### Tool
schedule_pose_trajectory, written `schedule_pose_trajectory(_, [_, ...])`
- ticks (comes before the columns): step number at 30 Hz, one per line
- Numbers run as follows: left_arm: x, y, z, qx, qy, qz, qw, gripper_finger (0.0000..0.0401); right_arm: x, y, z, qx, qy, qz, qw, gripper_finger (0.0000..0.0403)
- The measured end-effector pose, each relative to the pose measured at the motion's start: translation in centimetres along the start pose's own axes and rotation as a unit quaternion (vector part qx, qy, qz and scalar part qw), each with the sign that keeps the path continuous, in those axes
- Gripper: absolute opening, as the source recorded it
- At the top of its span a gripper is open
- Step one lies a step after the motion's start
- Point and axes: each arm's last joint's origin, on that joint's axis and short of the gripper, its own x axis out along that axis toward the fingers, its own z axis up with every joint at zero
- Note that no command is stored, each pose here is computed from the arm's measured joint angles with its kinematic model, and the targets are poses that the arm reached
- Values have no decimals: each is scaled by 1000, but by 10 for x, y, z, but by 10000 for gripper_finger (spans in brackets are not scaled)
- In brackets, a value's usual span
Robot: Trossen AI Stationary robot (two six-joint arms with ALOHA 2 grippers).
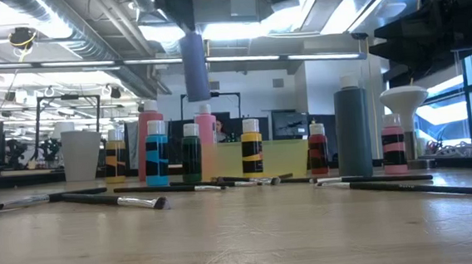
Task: Pick & Place Paint Supplies
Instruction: Put the large purple paint bottle into the yellow bin
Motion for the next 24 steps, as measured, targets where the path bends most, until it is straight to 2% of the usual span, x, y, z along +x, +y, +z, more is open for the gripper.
schedule_pose_trajectory(9, [26,-10,13,24,46,-40,998,118,0,-1,-3,-7,15,-3,1000,215])
schedule_pose_trajectory(24, [69,-2,23,17,89,-35,995,118,0,-1,-3,-7,15,-3,1000,216])
